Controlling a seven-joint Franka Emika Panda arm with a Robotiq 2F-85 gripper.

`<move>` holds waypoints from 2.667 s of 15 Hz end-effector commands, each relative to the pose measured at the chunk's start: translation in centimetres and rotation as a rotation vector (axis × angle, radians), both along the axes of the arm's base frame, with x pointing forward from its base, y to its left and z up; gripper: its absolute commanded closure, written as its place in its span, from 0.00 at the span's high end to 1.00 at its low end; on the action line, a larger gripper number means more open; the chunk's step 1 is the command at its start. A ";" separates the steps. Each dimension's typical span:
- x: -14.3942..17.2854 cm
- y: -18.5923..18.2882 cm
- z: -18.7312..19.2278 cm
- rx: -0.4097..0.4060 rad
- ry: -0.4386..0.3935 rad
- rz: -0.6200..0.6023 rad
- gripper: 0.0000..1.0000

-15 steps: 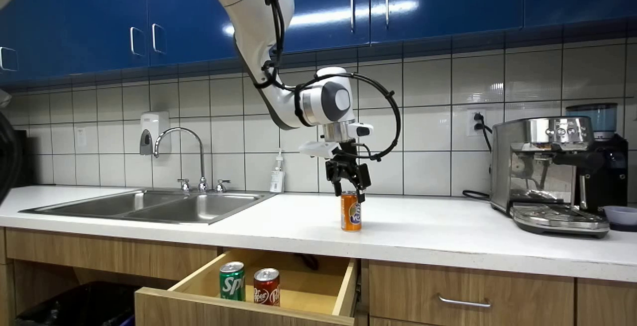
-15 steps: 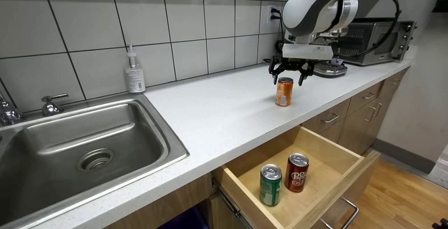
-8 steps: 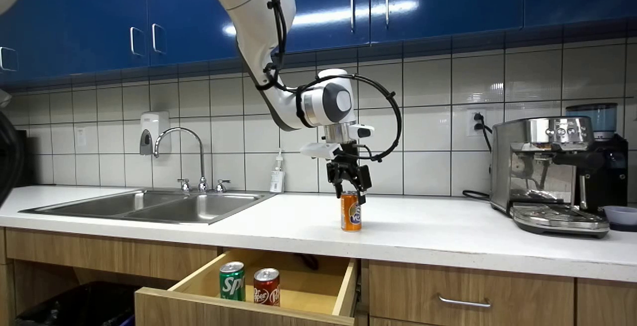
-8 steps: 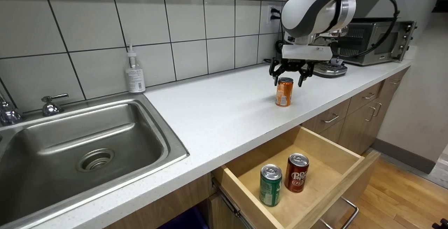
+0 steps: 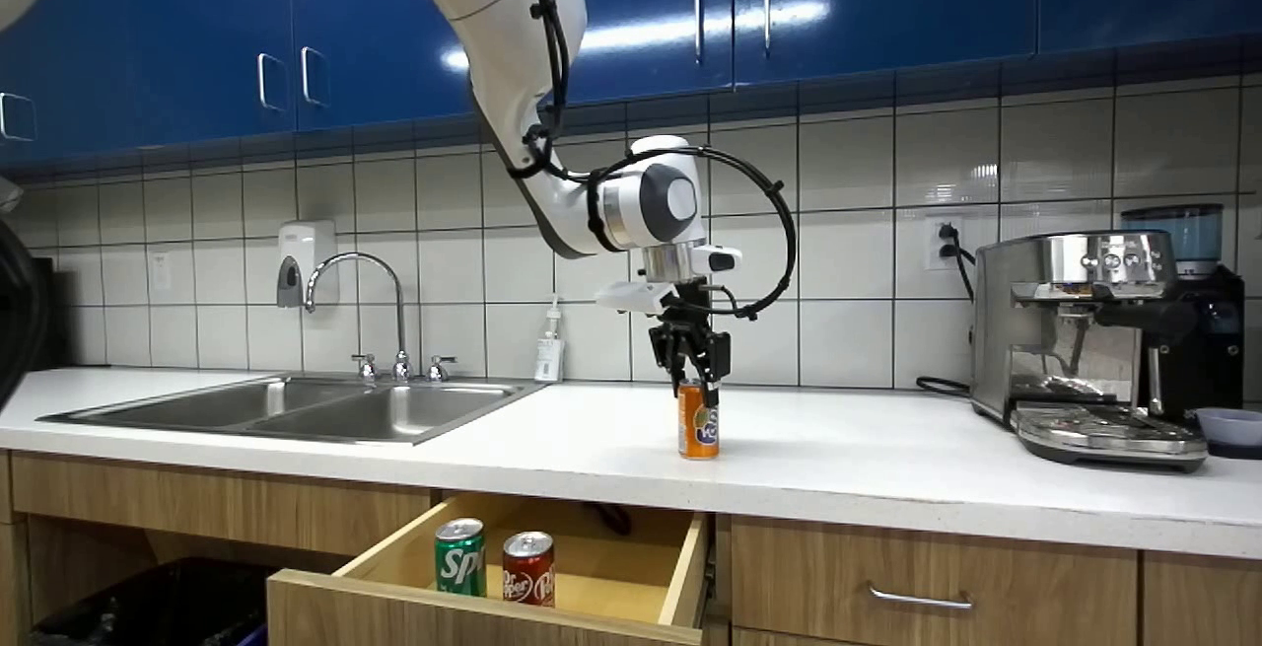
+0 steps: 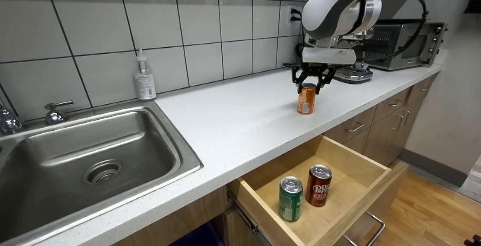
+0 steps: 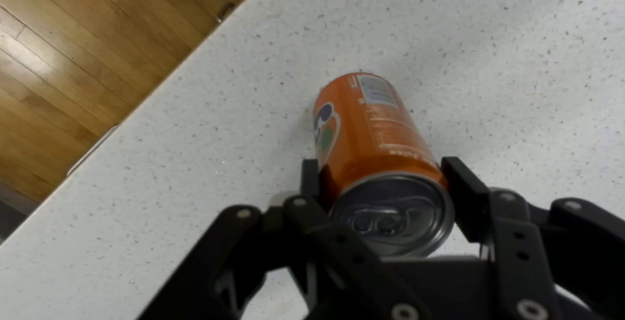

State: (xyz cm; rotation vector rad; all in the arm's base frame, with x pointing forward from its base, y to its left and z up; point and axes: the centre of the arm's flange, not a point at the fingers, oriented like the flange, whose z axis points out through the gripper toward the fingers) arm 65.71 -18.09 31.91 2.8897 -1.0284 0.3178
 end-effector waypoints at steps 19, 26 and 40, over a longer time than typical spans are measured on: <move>-6.1 0.4 5.7 0.009 -0.048 -0.063 0.38; -9.2 2.6 5.9 0.011 -0.025 -0.078 0.38; -13.1 7.7 3.4 0.073 -0.019 -0.123 0.38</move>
